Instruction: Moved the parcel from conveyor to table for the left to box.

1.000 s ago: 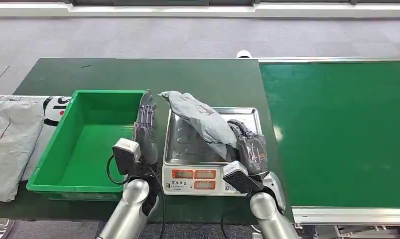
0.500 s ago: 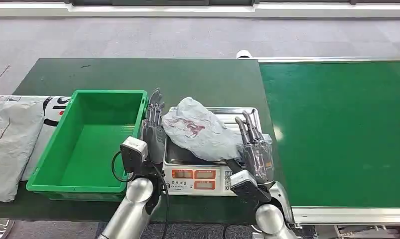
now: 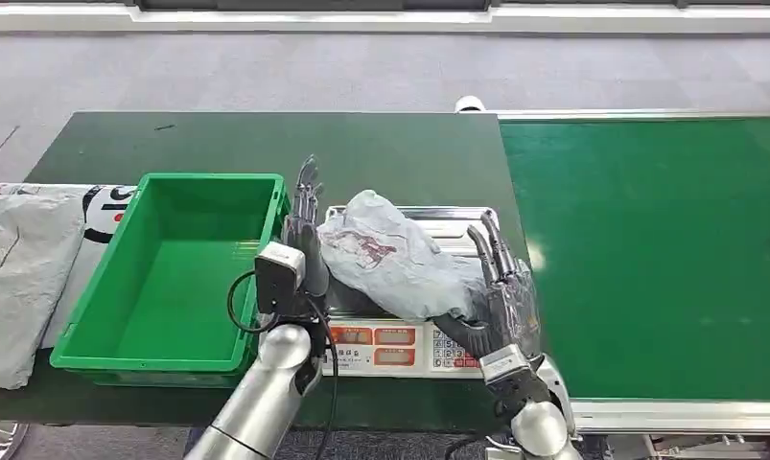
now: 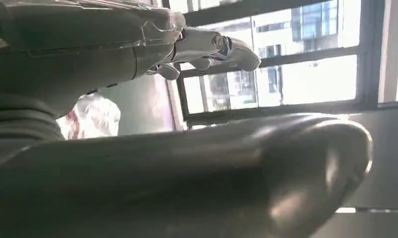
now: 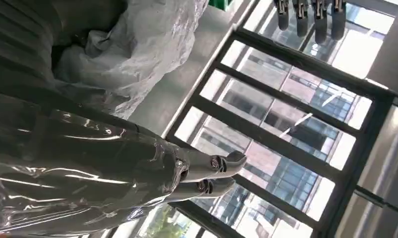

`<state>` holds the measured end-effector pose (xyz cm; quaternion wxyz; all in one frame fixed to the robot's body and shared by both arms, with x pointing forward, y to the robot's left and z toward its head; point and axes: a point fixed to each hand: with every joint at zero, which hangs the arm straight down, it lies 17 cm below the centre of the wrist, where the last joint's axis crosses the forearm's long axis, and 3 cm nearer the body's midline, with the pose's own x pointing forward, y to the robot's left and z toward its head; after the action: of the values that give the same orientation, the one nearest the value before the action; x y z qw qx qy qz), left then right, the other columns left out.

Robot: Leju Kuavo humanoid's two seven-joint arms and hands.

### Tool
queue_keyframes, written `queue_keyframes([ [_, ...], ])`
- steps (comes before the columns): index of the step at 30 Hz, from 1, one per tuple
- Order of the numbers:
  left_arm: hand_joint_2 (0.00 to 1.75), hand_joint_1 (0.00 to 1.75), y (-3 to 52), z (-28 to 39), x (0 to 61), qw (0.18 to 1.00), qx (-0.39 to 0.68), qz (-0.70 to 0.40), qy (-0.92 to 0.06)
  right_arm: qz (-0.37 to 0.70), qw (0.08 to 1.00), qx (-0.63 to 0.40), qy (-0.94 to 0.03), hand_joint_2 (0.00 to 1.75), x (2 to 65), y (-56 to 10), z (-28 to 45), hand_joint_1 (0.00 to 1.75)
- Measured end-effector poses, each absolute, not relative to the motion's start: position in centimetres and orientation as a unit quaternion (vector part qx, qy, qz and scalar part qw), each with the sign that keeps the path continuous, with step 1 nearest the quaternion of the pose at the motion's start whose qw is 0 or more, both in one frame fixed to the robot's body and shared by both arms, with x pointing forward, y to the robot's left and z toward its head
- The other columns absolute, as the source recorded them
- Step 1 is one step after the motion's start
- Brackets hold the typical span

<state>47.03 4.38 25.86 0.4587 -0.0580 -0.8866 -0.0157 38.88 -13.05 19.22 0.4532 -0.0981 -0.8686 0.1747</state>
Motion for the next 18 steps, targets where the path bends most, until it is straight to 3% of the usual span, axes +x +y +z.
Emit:
queue_keyframes([
  [8, 0.0, 0.0, 4.1, 25.7, 47.3, 0.462, -0.054, -0.018, -0.885, 0.171, 0.448, -0.099, -0.872, 1.75, 38.2, -13.4, 19.7, 0.0],
  [11, 0.0, 0.0, 4.7, 25.6, 47.6, 0.459, -0.004, -0.029, -0.888, 0.17, 0.446, -0.101, -0.873, 1.75, 38.0, -13.6, 19.9, 0.0],
  [14, 0.0, 0.0, 4.1, 26.0, 48.1, 0.442, 0.088, -0.087, -0.888, 0.163, 0.44, -0.102, -0.877, 1.75, 37.6, -13.9, 20.5, 0.0],
  [18, 0.0, 0.0, -1.0, 25.0, 48.2, 0.428, 0.097, -0.219, -0.871, 0.147, 0.431, -0.095, -0.885, 1.75, 37.8, -14.3, 21.9, 0.0],
])
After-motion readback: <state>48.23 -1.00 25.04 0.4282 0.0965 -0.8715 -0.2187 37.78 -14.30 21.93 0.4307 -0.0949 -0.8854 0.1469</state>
